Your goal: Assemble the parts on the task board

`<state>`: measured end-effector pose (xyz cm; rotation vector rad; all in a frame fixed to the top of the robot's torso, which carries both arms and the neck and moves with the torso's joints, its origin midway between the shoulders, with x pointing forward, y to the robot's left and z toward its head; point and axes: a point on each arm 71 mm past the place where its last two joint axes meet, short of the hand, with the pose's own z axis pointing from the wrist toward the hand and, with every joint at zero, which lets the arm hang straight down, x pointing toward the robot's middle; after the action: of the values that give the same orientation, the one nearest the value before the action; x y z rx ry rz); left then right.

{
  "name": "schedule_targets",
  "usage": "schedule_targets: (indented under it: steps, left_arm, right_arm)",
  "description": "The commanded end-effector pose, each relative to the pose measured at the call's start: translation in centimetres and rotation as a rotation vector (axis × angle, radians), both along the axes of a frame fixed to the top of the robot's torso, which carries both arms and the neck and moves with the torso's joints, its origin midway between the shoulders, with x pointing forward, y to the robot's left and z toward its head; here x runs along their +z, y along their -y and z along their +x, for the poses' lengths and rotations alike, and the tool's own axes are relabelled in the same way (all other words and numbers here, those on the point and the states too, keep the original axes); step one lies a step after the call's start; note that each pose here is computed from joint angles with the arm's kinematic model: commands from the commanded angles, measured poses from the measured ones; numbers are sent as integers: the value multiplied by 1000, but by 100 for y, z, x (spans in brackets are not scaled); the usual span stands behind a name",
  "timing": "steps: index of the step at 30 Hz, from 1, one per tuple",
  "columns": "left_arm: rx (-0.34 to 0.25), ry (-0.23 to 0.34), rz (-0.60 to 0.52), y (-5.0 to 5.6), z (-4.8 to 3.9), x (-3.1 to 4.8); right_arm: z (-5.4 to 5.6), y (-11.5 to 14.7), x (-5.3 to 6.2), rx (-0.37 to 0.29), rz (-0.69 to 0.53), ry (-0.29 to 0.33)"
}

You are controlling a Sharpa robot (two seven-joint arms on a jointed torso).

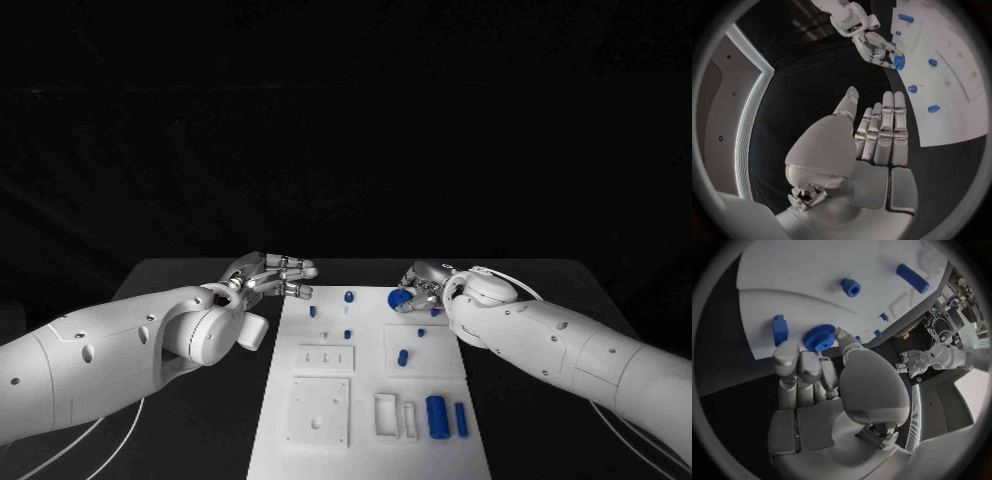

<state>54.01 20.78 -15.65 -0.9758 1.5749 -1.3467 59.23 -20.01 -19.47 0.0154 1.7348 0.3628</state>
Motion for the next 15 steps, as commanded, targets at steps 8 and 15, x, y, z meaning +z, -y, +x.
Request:
schedule_targets:
  steps: [8, 15]
  left_arm:
    - [-16, 3, -3, 29, -3, 8]
    - [-13, 3, -2, 21, -2, 7]
  right_arm:
    - [-10, 3, -76, 9, -32, -36]
    - [-10, 17, -84, 6, -36, -32]
